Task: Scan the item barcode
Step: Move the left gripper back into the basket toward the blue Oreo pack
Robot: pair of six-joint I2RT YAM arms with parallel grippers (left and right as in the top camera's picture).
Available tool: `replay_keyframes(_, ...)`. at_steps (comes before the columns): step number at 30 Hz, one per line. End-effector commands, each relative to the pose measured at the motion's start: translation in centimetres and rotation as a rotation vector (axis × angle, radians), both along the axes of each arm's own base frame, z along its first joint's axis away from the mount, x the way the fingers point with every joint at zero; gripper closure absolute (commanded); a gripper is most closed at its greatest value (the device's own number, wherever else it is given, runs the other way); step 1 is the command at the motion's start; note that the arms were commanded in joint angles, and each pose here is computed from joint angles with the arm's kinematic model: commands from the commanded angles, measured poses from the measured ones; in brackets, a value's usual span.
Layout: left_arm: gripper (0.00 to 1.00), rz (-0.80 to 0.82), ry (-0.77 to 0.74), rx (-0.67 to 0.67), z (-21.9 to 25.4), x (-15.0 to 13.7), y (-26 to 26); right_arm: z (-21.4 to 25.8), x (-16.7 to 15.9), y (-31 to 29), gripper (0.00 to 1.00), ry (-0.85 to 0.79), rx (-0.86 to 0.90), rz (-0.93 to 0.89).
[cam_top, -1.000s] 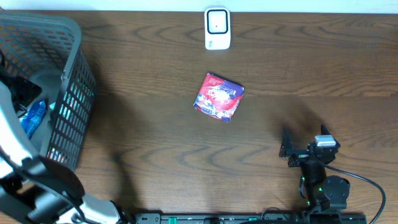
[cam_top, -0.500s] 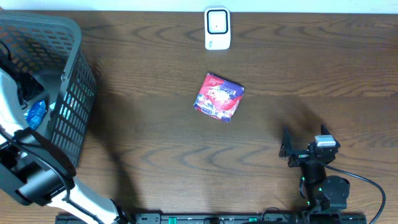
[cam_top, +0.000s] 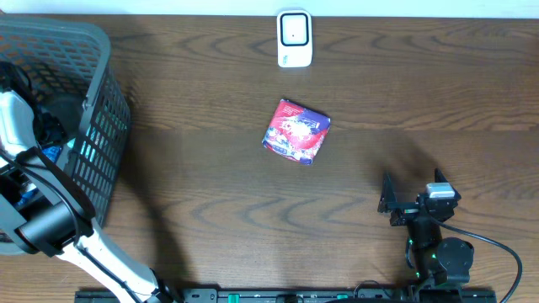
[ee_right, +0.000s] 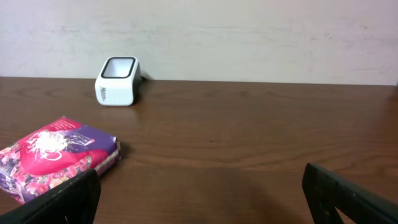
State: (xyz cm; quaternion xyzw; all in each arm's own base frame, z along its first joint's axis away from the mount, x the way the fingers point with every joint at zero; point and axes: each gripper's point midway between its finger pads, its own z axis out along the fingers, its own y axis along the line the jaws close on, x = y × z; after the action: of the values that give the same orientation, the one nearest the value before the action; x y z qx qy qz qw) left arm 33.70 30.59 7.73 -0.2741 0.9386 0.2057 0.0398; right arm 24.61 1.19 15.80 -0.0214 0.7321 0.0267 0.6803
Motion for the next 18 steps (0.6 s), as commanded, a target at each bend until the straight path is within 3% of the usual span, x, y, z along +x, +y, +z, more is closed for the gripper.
replay_keyframes(1, 0.15, -0.007, 0.064, -0.005, -1.9, -0.7, 0.4, -0.1, 0.0, 0.1, 0.01, 0.000, -0.014, 0.002)
replay_keyframes(8, 0.15, -0.027, 0.078, -0.159, -6.0, -1.2, -2.3, -0.1, 0.0, 0.1, 0.01, 0.001, -0.014, 0.002)
replay_keyframes(9, 0.20, -0.026, 0.082, -0.162, -6.1, -1.3, -2.4, -0.1, 0.0, 0.1, 0.01, 0.000, -0.014, 0.002)
replay_keyframes(10, 0.31, -0.026, 0.085, -0.164, -6.1, -1.4, -2.5, -0.1, 0.0, 0.1, 0.01, 0.000, -0.014, 0.002)
replay_keyframes(11, 0.45, -0.026, 0.087, -0.165, -6.1, -1.5, -2.5, -0.1, 0.0, 0.1, 0.01, 0.000, -0.014, 0.002)
replay_keyframes(12, 0.70, -0.028, 0.088, -0.166, -5.8, -1.5, -2.7, -0.1, 0.0, 0.1, 0.01, 0.001, -0.014, 0.002)
replay_keyframes(14, 0.89, -0.029, 0.086, -0.165, -5.3, -1.6, -2.8, -0.1, 0.0, 0.1, 0.01, 0.000, -0.014, 0.002)
replay_keyframes(18, 0.93, 0.055, -0.032, -0.102, -0.7, -1.1, -2.5, -0.1, 0.0, 0.1, 0.01, 0.000, -0.014, 0.002)
